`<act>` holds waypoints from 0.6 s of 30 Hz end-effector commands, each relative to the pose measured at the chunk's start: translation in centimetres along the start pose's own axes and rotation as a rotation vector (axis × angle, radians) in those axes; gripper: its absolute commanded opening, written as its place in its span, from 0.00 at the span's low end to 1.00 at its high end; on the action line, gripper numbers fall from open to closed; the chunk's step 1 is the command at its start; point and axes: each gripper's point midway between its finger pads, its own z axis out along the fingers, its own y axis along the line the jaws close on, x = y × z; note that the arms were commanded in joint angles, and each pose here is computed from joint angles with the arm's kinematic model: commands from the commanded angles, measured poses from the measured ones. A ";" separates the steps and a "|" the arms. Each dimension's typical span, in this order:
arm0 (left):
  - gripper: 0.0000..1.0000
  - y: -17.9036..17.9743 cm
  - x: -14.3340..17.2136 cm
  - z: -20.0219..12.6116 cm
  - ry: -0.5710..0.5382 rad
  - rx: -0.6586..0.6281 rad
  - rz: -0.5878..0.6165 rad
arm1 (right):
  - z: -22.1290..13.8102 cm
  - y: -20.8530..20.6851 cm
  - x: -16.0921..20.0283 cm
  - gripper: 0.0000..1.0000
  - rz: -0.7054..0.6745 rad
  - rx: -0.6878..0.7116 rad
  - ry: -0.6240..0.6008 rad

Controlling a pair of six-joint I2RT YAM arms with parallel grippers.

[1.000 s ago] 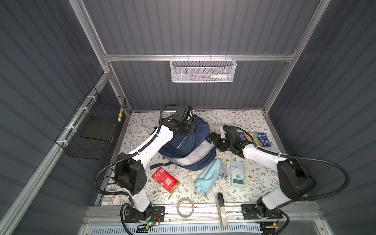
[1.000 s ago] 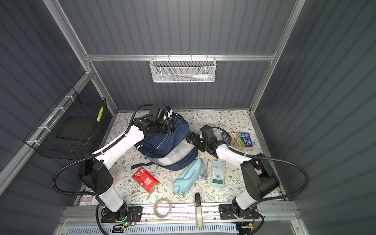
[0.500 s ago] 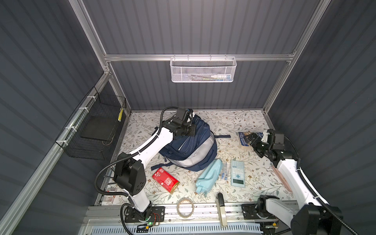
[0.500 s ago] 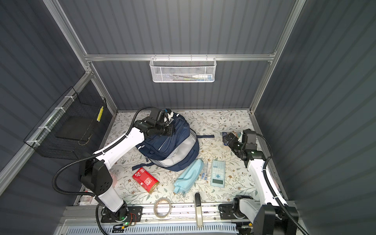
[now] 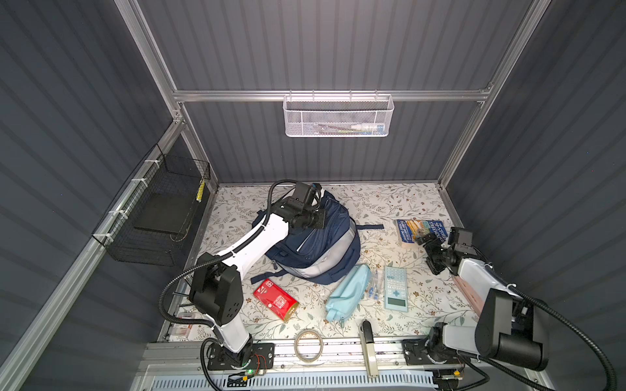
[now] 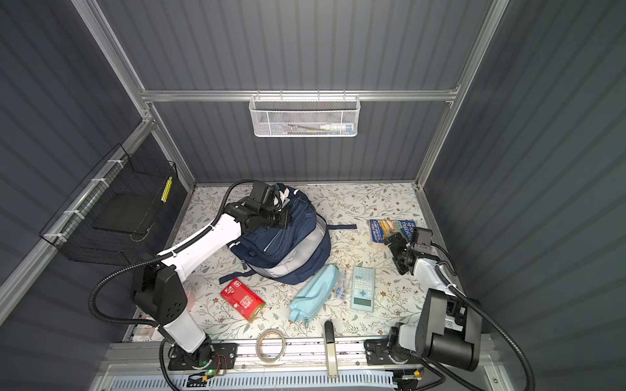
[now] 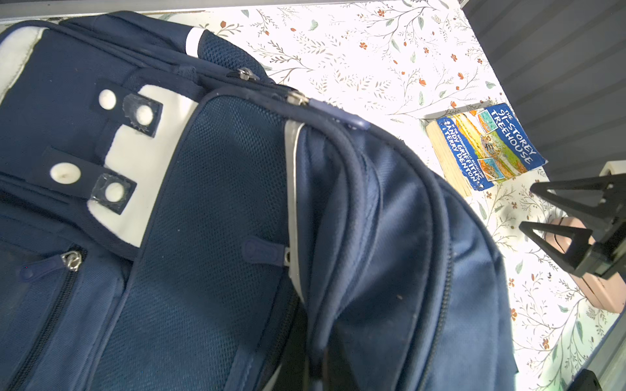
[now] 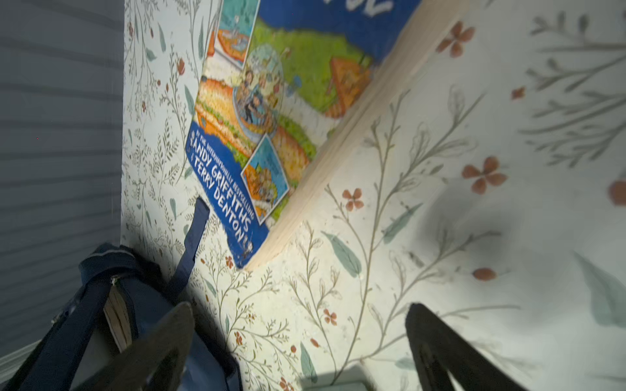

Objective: Pack books, pencil case, and school supplies into a backpack
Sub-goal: Rotate the book at the top-right of the table.

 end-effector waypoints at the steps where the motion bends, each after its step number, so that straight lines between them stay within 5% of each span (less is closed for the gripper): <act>1: 0.00 -0.6 -1.5 -0.9 -0.059 0.034 -0.018 | 0.8 0.4 -2.6 0.95 0.052 -0.012 -0.030; 10: 0.00 -0.7 -1.8 -0.7 -0.068 0.044 -0.027 | 4.1 0.2 -4.0 0.90 0.080 0.041 0.050; 18: 0.00 -0.6 -1.6 -0.2 -0.068 0.046 -0.035 | 5.5 -0.7 -3.7 0.59 0.096 0.059 0.083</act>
